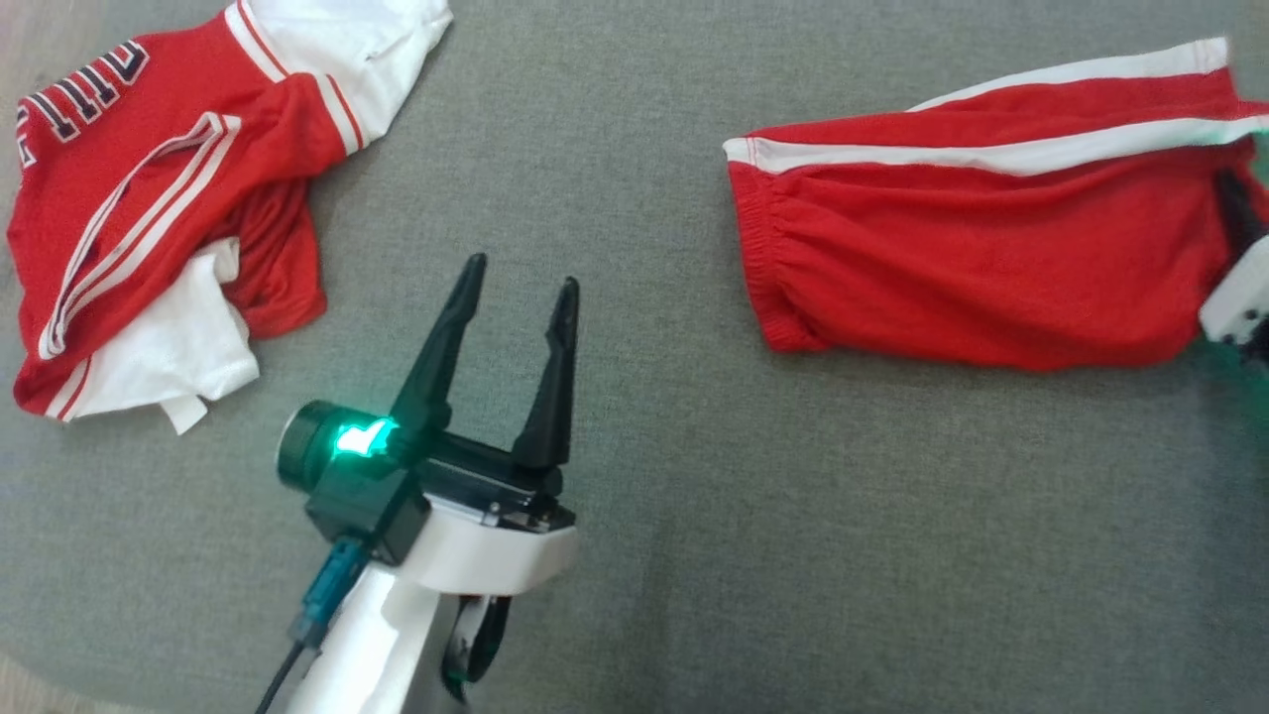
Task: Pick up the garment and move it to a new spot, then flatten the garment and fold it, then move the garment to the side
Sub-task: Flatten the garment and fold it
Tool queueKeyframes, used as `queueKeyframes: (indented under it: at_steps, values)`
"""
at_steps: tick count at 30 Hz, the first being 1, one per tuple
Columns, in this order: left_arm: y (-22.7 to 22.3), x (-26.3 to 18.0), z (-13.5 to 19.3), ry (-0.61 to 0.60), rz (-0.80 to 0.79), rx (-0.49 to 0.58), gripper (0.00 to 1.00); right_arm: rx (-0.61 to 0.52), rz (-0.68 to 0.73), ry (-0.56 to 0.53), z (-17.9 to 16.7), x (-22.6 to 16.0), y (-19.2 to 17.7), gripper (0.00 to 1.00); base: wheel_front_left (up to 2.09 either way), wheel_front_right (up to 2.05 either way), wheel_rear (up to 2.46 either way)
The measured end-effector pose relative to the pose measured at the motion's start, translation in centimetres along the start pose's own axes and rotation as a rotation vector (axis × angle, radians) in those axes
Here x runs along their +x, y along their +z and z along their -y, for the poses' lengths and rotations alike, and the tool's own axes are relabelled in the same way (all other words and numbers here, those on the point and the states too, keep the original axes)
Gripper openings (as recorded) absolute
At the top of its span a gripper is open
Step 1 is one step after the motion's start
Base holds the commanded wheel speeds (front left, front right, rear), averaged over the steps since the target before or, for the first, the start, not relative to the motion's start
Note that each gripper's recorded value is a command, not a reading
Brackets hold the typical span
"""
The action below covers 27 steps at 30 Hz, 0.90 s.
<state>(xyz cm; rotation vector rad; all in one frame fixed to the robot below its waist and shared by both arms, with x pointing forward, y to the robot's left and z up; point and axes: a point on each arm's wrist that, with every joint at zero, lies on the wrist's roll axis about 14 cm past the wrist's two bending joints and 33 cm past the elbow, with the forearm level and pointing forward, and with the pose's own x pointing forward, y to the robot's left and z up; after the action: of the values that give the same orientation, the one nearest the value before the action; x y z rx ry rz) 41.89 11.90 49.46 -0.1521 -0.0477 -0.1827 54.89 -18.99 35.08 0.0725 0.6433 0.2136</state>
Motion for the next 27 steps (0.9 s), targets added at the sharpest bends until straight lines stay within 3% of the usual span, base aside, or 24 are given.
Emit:
queueKeyframes:
  at_steps: [5,15,21,27]
  values:
    - [0.6,0.2,0.4,-0.008,0.021,0.008,1.0,-0.005,0.028,-0.042,1.4,-1.5,0.1,0.0,0.0,0.0,0.0]
    - [1.1,0.3,2.7,-0.075,0.042,-0.008,1.0,-0.025,0.115,-0.26,10.5,-8.6,2.6,0.0,0.0,0.0,0.0]
    - [1.4,0.4,3.7,-0.103,0.052,-0.016,1.0,-0.028,0.209,-0.204,8.9,-9.4,5.6,0.0,0.0,0.0,0.0]
    - [1.7,0.3,4.1,-0.115,0.057,-0.018,1.0,-0.046,0.342,-0.018,2.6,-9.1,10.1,0.0,0.0,0.0,0.0]
